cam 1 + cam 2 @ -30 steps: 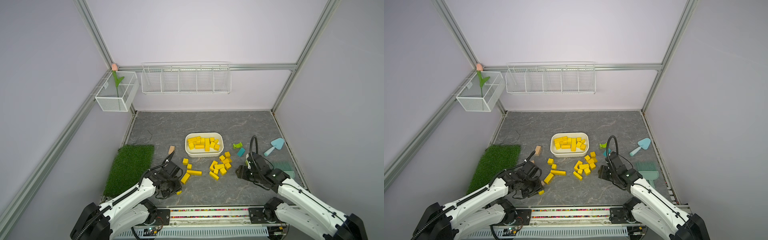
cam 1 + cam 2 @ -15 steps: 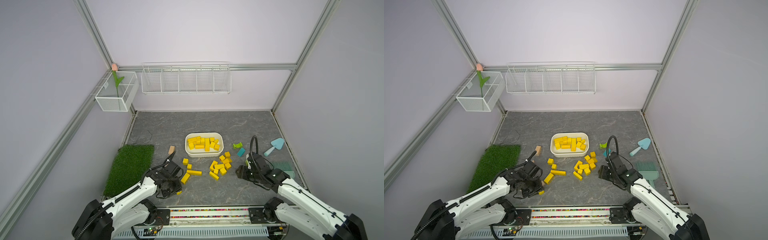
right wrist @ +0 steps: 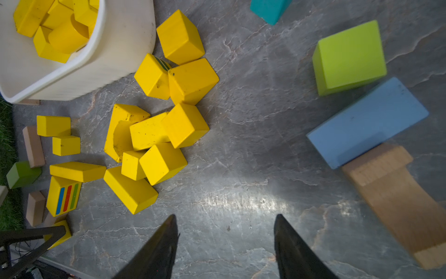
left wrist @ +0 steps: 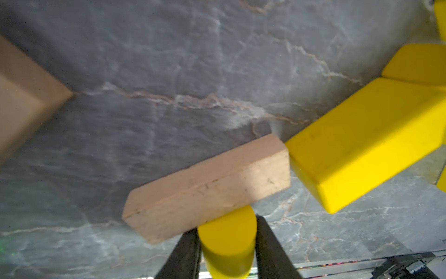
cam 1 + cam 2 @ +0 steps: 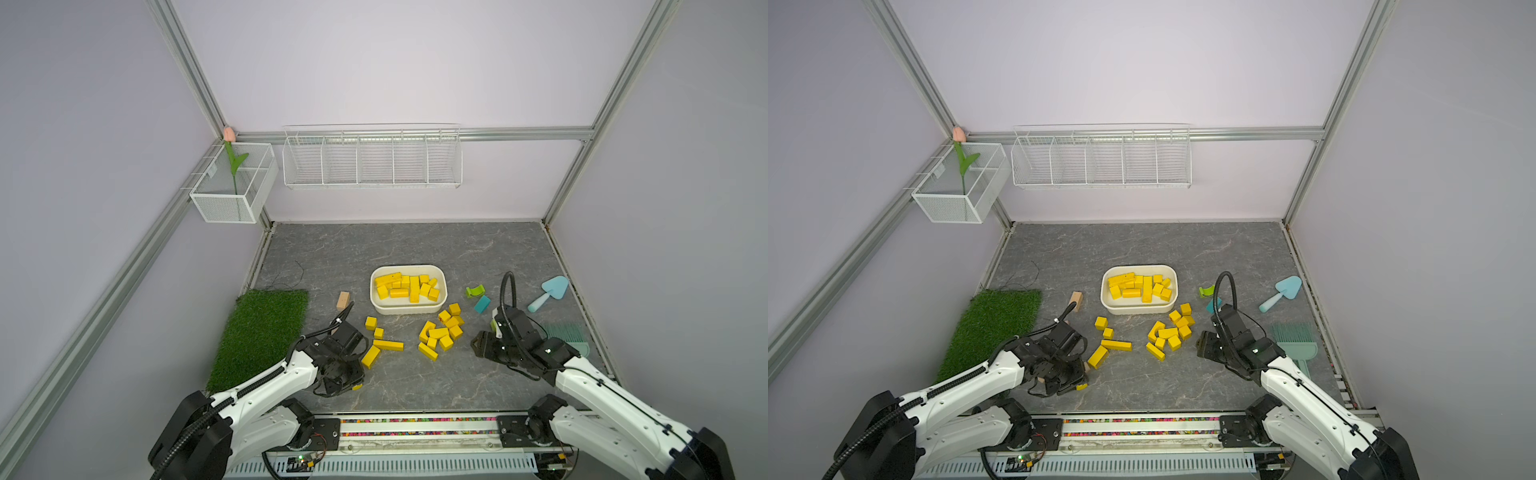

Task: Pick out the yellow building blocks
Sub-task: Pick up the building block from the center of the board.

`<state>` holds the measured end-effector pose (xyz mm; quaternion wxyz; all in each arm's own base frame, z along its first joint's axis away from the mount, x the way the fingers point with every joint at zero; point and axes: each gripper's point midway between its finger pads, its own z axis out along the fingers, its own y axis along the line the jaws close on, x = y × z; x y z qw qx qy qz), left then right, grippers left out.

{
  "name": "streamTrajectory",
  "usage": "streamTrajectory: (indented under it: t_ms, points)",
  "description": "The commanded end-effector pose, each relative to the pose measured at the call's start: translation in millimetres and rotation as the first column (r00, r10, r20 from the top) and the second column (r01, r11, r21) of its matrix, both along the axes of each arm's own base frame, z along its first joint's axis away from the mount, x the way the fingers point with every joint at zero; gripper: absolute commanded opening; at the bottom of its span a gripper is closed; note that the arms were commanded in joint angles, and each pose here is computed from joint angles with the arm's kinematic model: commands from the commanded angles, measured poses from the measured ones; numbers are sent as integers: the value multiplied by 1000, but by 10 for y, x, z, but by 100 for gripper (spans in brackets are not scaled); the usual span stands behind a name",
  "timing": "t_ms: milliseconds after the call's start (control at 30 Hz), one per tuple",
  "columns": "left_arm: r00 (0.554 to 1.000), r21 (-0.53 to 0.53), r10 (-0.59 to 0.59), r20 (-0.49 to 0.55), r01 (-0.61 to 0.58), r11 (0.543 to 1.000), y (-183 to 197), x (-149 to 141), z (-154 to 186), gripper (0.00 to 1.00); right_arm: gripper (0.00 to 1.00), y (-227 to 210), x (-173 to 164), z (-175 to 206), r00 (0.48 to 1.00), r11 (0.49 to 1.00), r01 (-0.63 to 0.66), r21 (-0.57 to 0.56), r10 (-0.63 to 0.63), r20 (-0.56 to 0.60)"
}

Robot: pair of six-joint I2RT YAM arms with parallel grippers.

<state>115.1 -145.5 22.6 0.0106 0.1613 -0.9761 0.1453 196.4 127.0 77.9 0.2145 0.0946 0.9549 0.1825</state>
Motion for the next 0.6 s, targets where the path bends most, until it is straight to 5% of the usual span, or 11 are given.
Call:
streamTrajectory:
  t_ms: [0, 567]
  points:
    - [1000, -10, -1, 16, 1, 1000, -32, 41, 54, 35, 65, -11, -1, -36, 1000, 1000, 12, 8, -12, -2]
    - [988, -97, -81, 132, 94, 991, -192, 170, 367, 21, 65, -19, -6, -33, 1000, 1000, 14, 8, -14, -3]
